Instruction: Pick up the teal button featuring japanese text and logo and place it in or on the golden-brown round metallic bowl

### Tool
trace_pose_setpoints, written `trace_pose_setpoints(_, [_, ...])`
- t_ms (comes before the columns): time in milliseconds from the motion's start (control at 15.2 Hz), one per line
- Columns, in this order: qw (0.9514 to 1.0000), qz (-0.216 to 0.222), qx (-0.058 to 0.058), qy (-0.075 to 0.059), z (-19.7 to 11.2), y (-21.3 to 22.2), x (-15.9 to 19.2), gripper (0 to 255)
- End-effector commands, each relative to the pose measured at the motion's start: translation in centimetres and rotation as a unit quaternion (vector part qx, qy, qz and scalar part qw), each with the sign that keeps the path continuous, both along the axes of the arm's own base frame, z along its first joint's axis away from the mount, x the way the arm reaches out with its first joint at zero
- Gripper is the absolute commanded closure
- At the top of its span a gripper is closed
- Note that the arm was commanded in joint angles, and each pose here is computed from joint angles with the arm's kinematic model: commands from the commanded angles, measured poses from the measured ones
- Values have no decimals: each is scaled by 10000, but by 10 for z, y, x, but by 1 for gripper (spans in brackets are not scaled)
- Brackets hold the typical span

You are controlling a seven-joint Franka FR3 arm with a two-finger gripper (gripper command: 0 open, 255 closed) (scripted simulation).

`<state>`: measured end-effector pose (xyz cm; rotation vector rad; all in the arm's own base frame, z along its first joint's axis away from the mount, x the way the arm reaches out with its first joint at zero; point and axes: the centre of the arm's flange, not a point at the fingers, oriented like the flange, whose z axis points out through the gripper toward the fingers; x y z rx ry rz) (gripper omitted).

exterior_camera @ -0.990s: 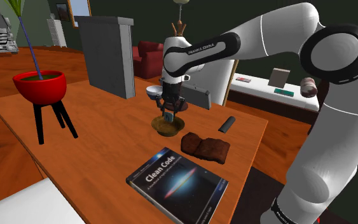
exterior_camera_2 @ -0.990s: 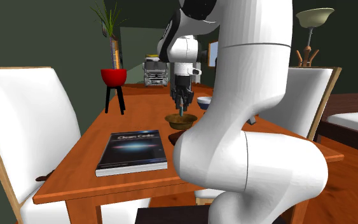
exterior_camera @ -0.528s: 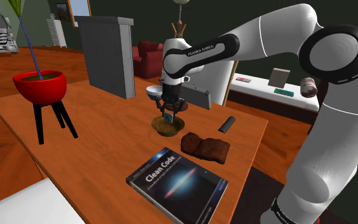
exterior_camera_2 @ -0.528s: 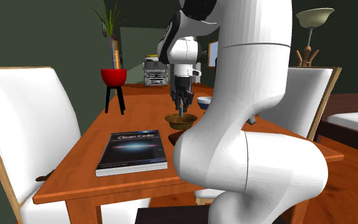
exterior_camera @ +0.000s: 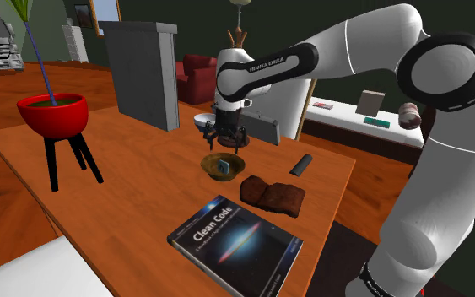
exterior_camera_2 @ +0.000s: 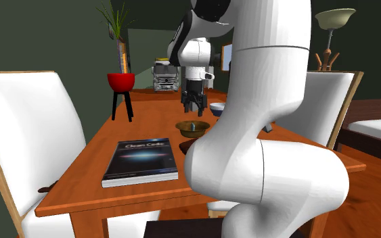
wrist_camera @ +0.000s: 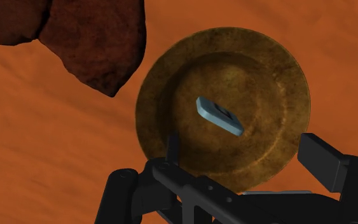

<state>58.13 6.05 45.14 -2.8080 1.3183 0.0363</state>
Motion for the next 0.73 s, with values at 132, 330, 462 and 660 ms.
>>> trace_pose_setpoints(132, [10000, 0, 0, 1, 44, -2, 0, 0])
trace_pose_setpoints(330, [10000, 0, 0, 1, 44, -2, 0, 0])
trace_pose_setpoints(462, [10000, 0, 0, 1, 44, -2, 0, 0])
trace_pose_setpoints(660, [10000, 0, 0, 1, 44, -2, 0, 0])
